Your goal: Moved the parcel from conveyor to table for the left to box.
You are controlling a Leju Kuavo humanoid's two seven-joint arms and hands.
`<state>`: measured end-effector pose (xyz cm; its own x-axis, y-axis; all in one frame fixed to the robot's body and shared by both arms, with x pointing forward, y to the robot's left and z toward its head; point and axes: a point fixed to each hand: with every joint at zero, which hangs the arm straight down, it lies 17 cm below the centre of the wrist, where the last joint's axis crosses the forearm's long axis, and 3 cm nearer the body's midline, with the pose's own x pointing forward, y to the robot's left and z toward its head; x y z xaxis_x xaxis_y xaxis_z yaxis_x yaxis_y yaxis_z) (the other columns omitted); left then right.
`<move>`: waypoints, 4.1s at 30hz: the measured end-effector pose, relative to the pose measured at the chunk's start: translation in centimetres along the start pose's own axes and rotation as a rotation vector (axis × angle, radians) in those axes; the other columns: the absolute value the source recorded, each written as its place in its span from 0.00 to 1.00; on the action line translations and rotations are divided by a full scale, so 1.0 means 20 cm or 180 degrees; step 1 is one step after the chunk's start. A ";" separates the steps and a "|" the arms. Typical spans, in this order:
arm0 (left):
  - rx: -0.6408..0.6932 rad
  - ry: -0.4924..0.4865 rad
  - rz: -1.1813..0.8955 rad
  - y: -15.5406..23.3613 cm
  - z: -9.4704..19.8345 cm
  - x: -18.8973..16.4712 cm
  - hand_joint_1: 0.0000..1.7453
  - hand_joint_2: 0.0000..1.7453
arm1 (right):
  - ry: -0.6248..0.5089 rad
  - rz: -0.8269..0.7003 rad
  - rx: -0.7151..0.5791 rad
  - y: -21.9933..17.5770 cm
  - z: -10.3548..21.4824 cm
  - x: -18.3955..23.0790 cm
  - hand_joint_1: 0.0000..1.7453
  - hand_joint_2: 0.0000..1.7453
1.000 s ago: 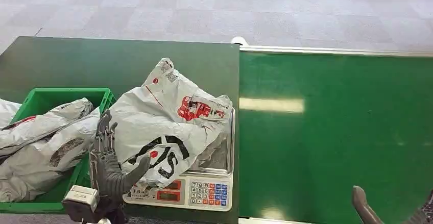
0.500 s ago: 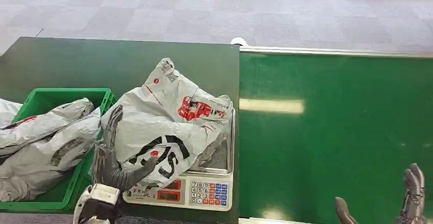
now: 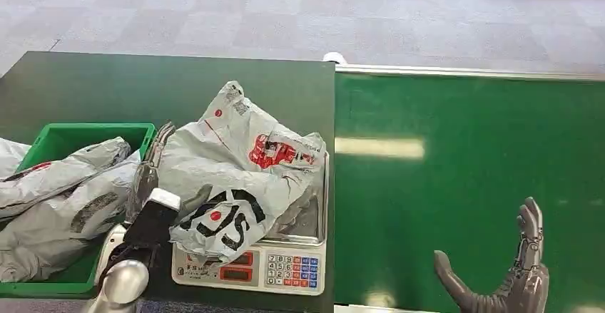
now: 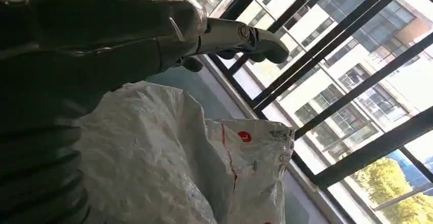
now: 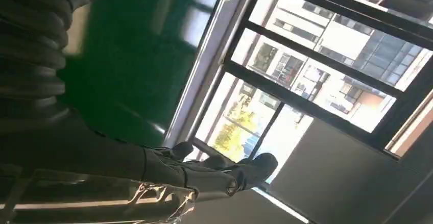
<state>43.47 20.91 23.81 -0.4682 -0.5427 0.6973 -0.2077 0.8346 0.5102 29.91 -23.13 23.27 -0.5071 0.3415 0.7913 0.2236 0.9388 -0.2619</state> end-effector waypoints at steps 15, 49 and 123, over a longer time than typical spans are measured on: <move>-0.0315 0.0044 -0.0486 -0.15 -0.15 -0.07 0.00 1.00 | -0.0096 -0.0125 0.0144 0.10 -0.06 0.01 0.00 1.00; -0.1669 0.0474 0.0051 -0.88 -0.07 -0.23 1.00 1.00 | -0.0104 -0.0223 0.0378 0.22 -0.14 -0.10 0.00 1.00; -0.0194 0.2677 -0.1103 1.40 0.21 -1.67 0.08 1.00 | 0.0299 -0.0130 0.0269 0.15 -0.01 -0.19 0.00 1.00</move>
<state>49.76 62.79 12.74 0.3977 -0.6717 0.6250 -0.1631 0.6186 0.7686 32.77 -21.55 19.54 -0.4333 0.3009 0.8495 0.1315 0.9536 -0.2708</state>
